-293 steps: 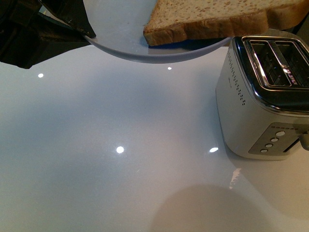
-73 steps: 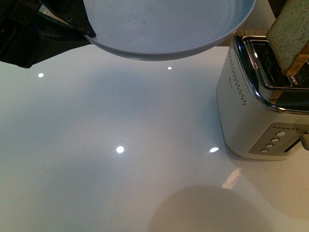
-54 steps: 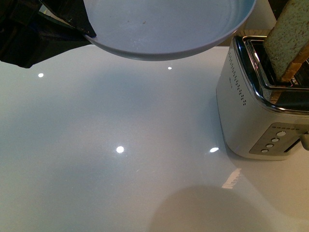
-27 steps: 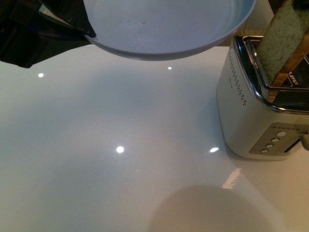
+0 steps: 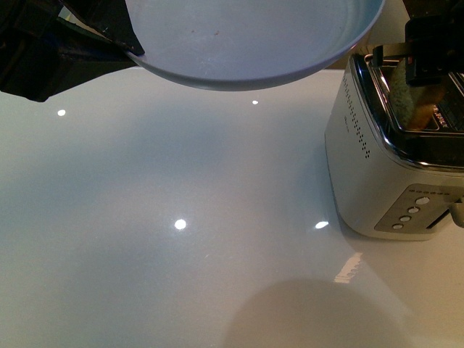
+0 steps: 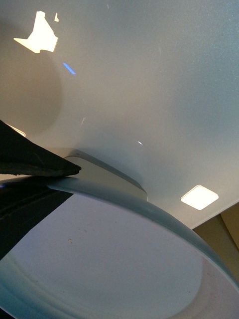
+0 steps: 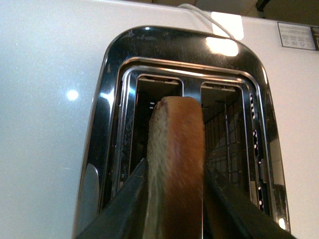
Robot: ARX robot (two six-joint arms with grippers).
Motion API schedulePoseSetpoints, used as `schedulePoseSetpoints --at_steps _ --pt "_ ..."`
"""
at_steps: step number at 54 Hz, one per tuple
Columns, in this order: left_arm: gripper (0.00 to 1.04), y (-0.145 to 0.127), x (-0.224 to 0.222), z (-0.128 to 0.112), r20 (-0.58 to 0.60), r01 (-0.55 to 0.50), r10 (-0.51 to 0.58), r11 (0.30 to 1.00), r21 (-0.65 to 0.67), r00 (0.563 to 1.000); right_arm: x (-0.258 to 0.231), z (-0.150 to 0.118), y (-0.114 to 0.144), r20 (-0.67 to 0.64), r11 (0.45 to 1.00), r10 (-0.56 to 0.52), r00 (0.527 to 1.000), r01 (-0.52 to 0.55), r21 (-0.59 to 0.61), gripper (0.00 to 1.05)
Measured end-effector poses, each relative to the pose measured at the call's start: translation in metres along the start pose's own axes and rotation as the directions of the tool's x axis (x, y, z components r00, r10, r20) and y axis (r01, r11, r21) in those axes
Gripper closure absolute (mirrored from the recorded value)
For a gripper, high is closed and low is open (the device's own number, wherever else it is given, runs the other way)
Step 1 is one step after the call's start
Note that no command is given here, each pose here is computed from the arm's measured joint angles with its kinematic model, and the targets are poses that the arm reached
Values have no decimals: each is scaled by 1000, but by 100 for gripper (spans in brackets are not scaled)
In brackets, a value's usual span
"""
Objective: Left arm holds plate, right arm toasts bread
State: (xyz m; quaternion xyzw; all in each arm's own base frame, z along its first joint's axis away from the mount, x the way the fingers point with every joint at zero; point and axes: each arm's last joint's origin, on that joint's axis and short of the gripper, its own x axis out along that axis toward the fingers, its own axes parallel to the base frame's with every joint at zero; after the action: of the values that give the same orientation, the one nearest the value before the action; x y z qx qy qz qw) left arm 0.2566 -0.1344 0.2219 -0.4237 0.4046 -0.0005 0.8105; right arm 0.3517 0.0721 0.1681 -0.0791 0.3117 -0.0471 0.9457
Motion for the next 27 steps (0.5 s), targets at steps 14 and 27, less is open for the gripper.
schedulePoseSetpoints --at_steps 14,27 --pt "102 0 0 0 0 0 0 1000 0 1000 -21 -2 -16 84 998 21 996 -25 49 34" --pt "102 0 0 0 0 0 0 1000 0 1000 -73 -5 -43 226 993 16 974 -41 107 8"
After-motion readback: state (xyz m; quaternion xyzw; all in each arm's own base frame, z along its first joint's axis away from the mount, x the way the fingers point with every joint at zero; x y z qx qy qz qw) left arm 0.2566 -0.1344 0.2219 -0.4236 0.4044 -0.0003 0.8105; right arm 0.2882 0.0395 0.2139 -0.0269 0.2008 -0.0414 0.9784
